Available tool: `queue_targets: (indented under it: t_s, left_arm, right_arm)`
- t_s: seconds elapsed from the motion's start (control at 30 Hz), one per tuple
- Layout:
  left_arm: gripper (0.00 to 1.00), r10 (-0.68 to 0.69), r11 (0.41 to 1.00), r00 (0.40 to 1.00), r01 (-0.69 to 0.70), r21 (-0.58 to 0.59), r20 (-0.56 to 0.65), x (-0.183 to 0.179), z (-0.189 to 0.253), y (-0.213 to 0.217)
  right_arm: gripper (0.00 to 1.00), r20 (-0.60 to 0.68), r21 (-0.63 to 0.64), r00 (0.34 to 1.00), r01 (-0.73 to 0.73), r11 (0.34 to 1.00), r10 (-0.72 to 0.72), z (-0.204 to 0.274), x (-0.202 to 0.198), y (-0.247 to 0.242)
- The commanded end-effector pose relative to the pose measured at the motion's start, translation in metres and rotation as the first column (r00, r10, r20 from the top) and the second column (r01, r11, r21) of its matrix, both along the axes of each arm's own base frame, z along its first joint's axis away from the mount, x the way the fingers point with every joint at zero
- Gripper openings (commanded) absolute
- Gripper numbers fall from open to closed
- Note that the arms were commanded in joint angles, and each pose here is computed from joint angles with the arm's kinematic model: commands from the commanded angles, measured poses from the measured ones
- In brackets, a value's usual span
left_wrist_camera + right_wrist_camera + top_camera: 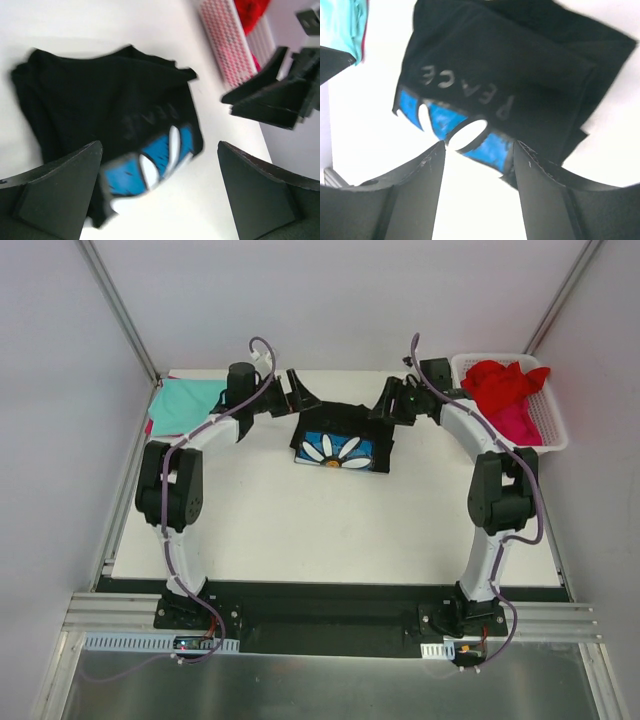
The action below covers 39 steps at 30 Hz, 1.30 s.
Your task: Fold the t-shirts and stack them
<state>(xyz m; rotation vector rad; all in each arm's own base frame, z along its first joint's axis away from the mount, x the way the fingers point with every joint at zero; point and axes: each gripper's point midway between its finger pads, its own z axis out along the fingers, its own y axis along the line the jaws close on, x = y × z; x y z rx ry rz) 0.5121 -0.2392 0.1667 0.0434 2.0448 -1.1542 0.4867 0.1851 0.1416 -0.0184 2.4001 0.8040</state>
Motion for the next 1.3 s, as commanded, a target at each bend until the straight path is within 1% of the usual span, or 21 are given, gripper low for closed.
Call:
queue_targets:
  t_s: [0.0, 0.07, 0.13, 0.17, 0.27, 0.3, 0.4, 0.5, 0.53, 0.57, 0.7, 0.73, 0.77, 0.83, 0.87, 0.9, 0.97, 1.13, 1.17, 1.23, 1.27]
  left_arm:
    - [0.99, -0.047, 0.999, 0.998, 0.046, 0.026, 0.040, -0.047, 0.015, -0.006]
    - [0.99, -0.057, 0.998, 0.998, 0.058, 0.035, -0.037, -0.068, -0.006, -0.008]
    - [0.99, -0.054, 0.997, 0.998, 0.056, 0.056, -0.040, -0.080, -0.009, -0.008]
    - [0.99, -0.058, 0.995, 0.997, 0.063, 0.081, -0.057, -0.088, -0.020, -0.008]
    - [0.99, -0.053, 0.993, 0.997, 0.058, 0.103, -0.051, -0.085, -0.025, -0.007]
    - [0.99, -0.052, 0.991, 0.996, 0.060, 0.117, -0.077, -0.083, -0.033, -0.006]
    - [0.99, -0.048, 0.989, 0.997, 0.057, 0.137, -0.068, -0.064, -0.030, -0.008]
    - [0.99, -0.048, 0.992, 0.998, 0.053, 0.119, -0.044, -0.043, -0.017, -0.012]
    - [0.99, -0.049, 0.992, 0.998, 0.054, 0.114, -0.044, -0.038, -0.015, -0.013]
    - [0.99, -0.056, 0.993, 0.998, 0.058, 0.106, -0.028, -0.029, -0.007, -0.017]
    - [0.99, -0.059, 0.993, 0.998, 0.059, 0.100, -0.005, -0.008, 0.006, -0.021]
    - [0.99, -0.057, 0.994, 0.998, 0.056, 0.092, 0.002, -0.002, 0.012, -0.021]
    - [0.99, -0.059, 0.994, 0.998, 0.059, 0.088, -0.010, -0.001, 0.008, -0.023]
    - [0.99, -0.064, 0.995, 0.998, 0.065, 0.076, -0.017, 0.001, 0.009, -0.025]
    - [0.99, -0.062, 0.995, 0.998, 0.064, 0.074, -0.026, 0.001, 0.006, -0.026]
    - [0.99, -0.060, 0.995, 0.998, 0.062, 0.073, -0.032, 0.001, 0.005, -0.025]
    - [0.99, -0.056, 0.995, 0.998, 0.059, 0.075, -0.040, -0.003, 0.006, -0.023]
    - [0.99, -0.072, 0.993, 0.993, 0.080, 0.086, -0.095, -0.027, 0.007, -0.020]
    - [0.99, -0.074, 0.993, 0.993, 0.082, 0.086, -0.088, -0.033, 0.015, -0.021]
    - [0.99, -0.054, 0.990, 0.992, 0.068, 0.127, -0.111, -0.046, 0.004, -0.018]
    - [0.99, -0.023, 0.987, 0.996, 0.037, 0.157, -0.087, -0.046, 0.007, -0.013]
  right_arm:
    - [0.59, 0.038, 0.034, 0.995, -0.089, 0.995, 0.088, 0.021, -0.032, 0.026]
    - [0.60, 0.030, 0.028, 0.994, -0.109, 0.994, 0.108, 0.019, -0.044, 0.030]
    - [0.60, 0.018, 0.013, 0.993, -0.116, 0.993, 0.116, 0.015, -0.058, 0.031]
    - [0.60, 0.011, 0.011, 0.994, -0.111, 0.994, 0.111, 0.013, -0.061, 0.029]
    - [0.59, -0.006, -0.017, 0.995, -0.102, 0.995, 0.102, 0.005, -0.061, 0.024]
    - [0.59, -0.008, -0.023, 0.995, -0.100, 0.995, 0.100, 0.003, -0.059, 0.023]
    - [0.60, 0.005, -0.015, 0.994, -0.106, 0.994, 0.106, 0.005, -0.046, 0.025]
    - [0.59, 0.032, -0.009, 0.994, -0.109, 0.994, 0.109, 0.008, -0.022, 0.026]
    - [0.59, 0.002, -0.005, 0.994, -0.113, 0.994, 0.113, -0.004, -0.018, 0.027]
    - [0.59, 0.043, 0.005, 0.993, -0.115, 0.993, 0.114, 0.011, -0.005, 0.029]
    - [0.58, 0.071, 0.022, 0.993, -0.099, 0.995, 0.097, 0.011, 0.031, 0.020]
    - [0.58, 0.069, 0.053, 0.992, -0.106, 0.993, 0.103, 0.013, 0.036, 0.021]
    - [0.58, 0.067, 0.068, 0.993, -0.101, 0.993, 0.097, 0.006, 0.050, 0.022]
    - [0.58, 0.050, 0.116, 0.994, -0.103, 0.988, 0.098, -0.004, 0.064, 0.020]
    - [0.57, -0.001, 0.155, 0.997, -0.081, 0.985, 0.082, -0.023, 0.070, 0.022]
    - [0.54, 0.008, 0.179, 0.997, -0.075, 0.981, 0.075, -0.022, 0.081, 0.020]
    - [0.52, 0.001, 0.227, 0.997, -0.075, 0.971, 0.077, -0.023, 0.086, 0.022]
    - [0.54, 0.018, 0.240, 0.996, -0.093, 0.966, 0.091, -0.012, 0.080, 0.022]
    - [0.54, 0.018, 0.239, 0.996, -0.093, 0.966, 0.092, -0.010, 0.077, 0.021]
    - [0.54, 0.024, 0.251, 0.995, -0.103, 0.963, 0.100, -0.003, 0.070, 0.021]
    - [0.54, 0.026, 0.252, 0.994, -0.110, 0.962, 0.107, -0.001, 0.067, 0.022]
